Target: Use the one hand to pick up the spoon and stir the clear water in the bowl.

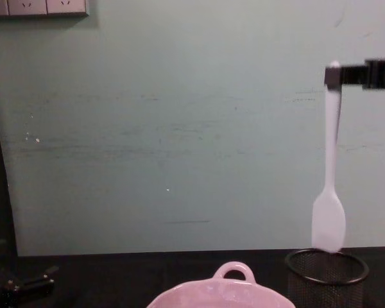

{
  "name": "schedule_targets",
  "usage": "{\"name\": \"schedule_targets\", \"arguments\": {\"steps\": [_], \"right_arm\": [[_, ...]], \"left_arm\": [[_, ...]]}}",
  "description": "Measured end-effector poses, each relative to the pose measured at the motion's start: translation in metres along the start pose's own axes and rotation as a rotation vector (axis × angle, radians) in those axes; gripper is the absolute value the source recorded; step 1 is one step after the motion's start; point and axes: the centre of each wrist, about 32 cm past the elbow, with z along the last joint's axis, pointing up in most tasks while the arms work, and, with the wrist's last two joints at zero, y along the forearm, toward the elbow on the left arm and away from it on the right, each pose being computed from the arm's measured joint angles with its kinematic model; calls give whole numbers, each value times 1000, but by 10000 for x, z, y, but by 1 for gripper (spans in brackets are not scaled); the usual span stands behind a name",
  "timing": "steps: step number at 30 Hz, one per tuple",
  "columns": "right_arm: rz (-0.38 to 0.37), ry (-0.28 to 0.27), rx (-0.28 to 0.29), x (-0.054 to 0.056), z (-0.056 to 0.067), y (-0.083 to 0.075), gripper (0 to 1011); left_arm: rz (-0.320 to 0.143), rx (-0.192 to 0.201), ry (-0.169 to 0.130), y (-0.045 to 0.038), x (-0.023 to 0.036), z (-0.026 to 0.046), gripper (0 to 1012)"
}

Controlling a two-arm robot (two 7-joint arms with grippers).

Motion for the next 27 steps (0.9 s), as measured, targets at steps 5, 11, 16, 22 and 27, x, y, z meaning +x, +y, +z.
{"name": "schedule_targets", "arguments": {"steps": [5,11,16,22,27], "right_arm": [[-3,44,-18,24,-143,17,98],[-7,130,-30,74,-374,44,97],[-14,200,-35,116,-569,42,97],[-24,274,-31,153,-752,16,97],[-28,327,-28,174,-874,-8,97]], "left_arm": [[0,0,0,0,0,0,1011],[0,0,0,0,0,0,1011],[0,0,0,0,0,0,1011],[0,0,0,0,0,0,1011],[0,0,0,0,0,0,1011]]}}
